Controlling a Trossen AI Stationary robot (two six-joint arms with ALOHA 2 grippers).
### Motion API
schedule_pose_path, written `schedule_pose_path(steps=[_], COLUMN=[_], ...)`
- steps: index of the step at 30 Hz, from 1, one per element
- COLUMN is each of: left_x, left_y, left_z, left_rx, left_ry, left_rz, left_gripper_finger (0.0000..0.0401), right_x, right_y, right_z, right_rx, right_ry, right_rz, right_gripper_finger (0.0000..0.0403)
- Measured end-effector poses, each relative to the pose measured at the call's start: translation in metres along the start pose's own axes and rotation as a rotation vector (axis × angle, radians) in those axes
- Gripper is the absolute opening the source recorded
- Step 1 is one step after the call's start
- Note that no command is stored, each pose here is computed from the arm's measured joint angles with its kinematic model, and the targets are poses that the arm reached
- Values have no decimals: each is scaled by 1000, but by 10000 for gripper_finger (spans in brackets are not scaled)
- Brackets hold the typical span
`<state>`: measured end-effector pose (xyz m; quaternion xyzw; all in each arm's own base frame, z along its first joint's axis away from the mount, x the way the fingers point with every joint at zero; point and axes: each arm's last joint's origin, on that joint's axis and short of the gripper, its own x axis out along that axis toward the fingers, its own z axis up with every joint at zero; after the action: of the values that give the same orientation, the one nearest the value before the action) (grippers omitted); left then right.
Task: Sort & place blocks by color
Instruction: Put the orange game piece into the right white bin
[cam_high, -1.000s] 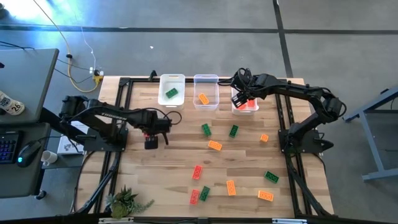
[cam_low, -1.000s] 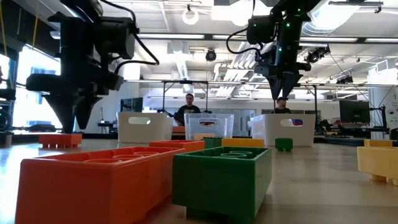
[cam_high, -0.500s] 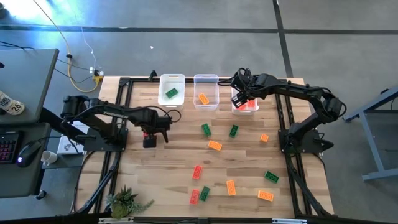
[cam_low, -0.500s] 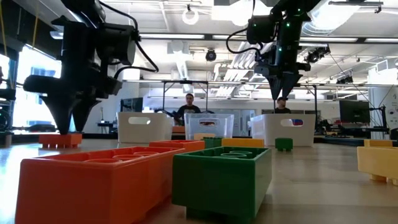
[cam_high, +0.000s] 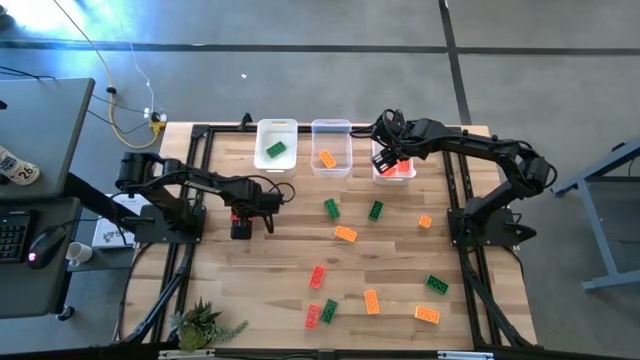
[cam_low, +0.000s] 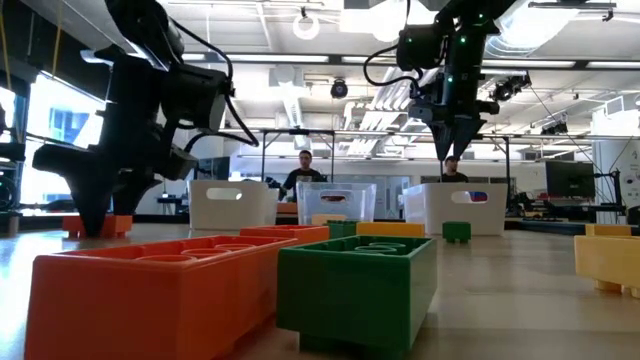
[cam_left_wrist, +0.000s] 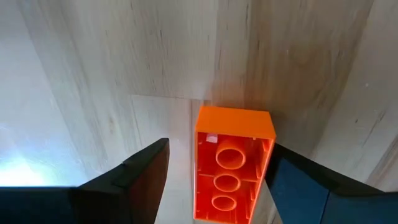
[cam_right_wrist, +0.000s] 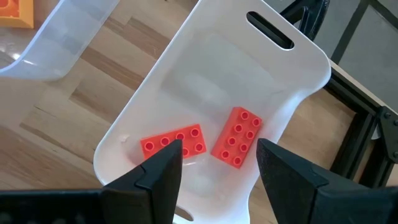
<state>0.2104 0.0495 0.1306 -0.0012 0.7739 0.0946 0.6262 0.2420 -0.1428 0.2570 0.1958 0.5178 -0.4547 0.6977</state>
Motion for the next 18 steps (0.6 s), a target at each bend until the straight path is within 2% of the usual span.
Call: schedule_pose_path(steps=[4,9,12,18], left_x=[-1,-1,-2,-6], left_y=[0,-1,-1,0], left_z=[0,-1,-1,2], left_rx=[-1,23,26,32], left_ry=[-7,-14,-15,-20], left_rz=[-6,-28,-32,-38], left_gripper_finger=[214,147,110,108], right_x=[0,0,0,0], right_y=[0,0,2,4], right_z=[0,0,0,-1], right_rx=[0,1,1,1], right_ry=[0,1,25,55], right_rz=[0,10,62,125], right_gripper_finger=[195,195,195,195])
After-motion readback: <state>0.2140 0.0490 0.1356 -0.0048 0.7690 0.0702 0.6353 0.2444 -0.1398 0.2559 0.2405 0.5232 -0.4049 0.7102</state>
